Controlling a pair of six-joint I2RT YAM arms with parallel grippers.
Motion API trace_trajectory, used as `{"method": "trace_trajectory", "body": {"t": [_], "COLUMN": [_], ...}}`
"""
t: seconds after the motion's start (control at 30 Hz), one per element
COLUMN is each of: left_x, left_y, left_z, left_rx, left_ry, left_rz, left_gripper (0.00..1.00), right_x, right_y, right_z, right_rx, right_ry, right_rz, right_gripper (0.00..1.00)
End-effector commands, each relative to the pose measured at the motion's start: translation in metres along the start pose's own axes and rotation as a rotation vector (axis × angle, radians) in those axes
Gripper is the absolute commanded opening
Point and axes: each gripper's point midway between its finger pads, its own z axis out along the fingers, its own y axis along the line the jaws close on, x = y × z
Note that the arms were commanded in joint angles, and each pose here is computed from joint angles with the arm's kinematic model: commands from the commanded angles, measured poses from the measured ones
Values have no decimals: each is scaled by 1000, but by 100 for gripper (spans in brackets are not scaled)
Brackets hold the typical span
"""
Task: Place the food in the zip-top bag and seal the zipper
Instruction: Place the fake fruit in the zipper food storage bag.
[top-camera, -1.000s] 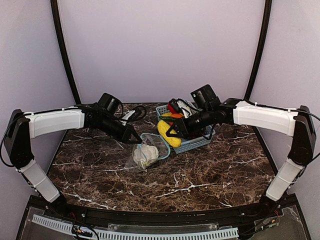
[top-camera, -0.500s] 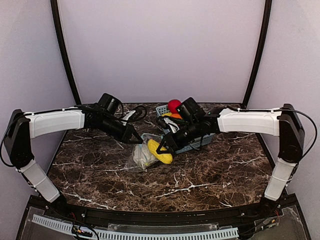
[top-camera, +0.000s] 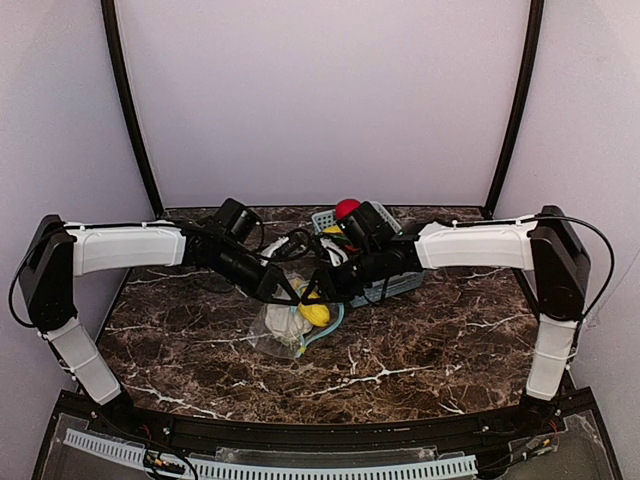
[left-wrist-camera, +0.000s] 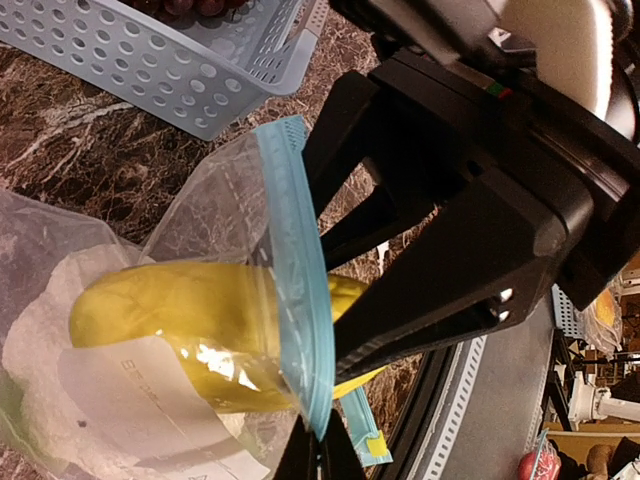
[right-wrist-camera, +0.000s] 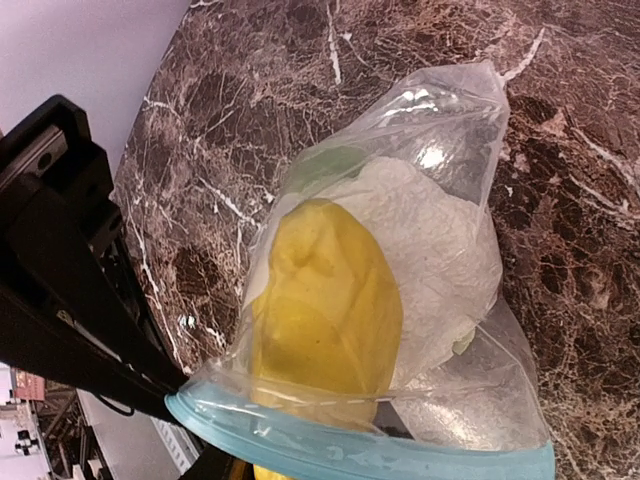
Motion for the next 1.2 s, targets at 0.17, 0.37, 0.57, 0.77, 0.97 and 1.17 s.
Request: {"method": "trace_trajectory", "body": {"t": [0.17, 0.37, 0.57, 0.77, 0.97, 1.17], "left_x": [5, 5, 3, 2, 1, 4], "left_y": [-12, -15, -12, -3, 6, 17], "left_z": [6, 6, 5, 5, 3, 4], "left_rx": [74, 86, 56, 10, -29, -74], "left_ry": [16, 15, 3, -8, -20, -5], "left_rz": [-3, -4, -4, -20, -41, -57], "left_gripper": [1, 1, 1, 1, 1, 4], "right_x": [-20, -23, -15, -2, 4, 3], "right_y": [-16, -43, -75, -104, -112, -98], "right_z": [16, 28, 26, 24, 26, 28], "right_rx": [12, 106, 233, 355, 377, 296], "right_ry": [-180, -226, -268, -288, -281, -286], "right_rz": [140, 204, 259, 322, 342, 292], "right_gripper": [25, 25, 26, 26, 26, 29]}}
